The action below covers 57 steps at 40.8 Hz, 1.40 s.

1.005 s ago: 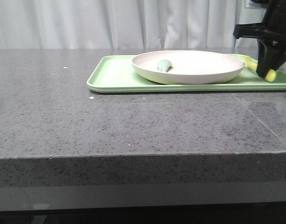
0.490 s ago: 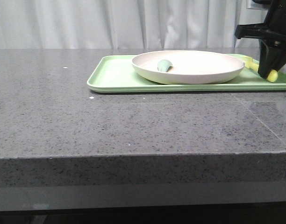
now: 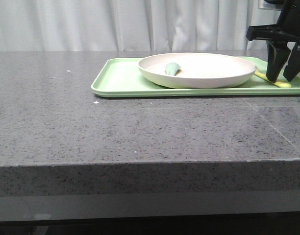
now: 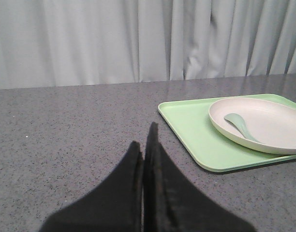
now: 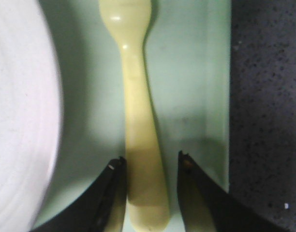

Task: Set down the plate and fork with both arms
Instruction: 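Raise the right gripper away from the fork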

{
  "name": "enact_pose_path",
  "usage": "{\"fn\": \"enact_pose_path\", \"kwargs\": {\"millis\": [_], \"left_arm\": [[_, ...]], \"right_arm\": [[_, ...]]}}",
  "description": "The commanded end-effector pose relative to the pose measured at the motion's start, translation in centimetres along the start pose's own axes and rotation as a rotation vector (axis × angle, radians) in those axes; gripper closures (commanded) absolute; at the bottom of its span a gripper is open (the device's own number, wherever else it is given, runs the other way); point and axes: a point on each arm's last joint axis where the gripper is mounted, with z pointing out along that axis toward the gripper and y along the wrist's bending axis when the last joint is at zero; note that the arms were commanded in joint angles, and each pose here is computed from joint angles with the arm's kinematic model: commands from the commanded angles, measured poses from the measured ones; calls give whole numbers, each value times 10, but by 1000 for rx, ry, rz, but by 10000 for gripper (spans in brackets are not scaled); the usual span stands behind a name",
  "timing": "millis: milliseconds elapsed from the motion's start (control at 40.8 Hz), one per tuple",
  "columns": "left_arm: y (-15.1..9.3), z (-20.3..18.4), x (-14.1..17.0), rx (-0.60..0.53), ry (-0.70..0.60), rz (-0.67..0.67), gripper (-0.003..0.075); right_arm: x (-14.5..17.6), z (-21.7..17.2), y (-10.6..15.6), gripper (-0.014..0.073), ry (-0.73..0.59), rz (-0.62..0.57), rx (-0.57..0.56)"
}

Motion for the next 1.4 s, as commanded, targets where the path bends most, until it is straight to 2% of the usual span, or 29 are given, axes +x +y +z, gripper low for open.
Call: {"fn": "enact_pose_path", "kwargs": {"millis": [0,270,343,417,564,735,1005,1152,1373], "left_arm": [[2,-1,-14,-22,-87,-7,739],[2,-1,-14,-22,-87,-7,739],[2,-1,-14,-22,-87,-7,739],[2,-1,-14,-22,-87,-7,739],[2,-1,-14,-22,-87,-7,739],[2,-1,-14,-22,-87,-7,739],[2,-1,-14,-22,-87,-7,739],[2,-1,-14,-22,-87,-7,739],[2,-1,-14,-22,-87,-7,739]], "right_arm": [[-9,-34,0,292,-117,-6,-5],[-3,-72,3,297,-174,-12,-14],[-1,-86,4,324,-205,-15,-18],[1,-96,4,389,-228,-17,-20],[3,-108,5,575,-254,-19,-23],[6,-118,6,712,-267,-21,-25],[31,-161,10,710,-368,-81,-35],[61,-176,15,710,-470,-129,-51],[115,-178,10,710,-638,-139,-69]]}}
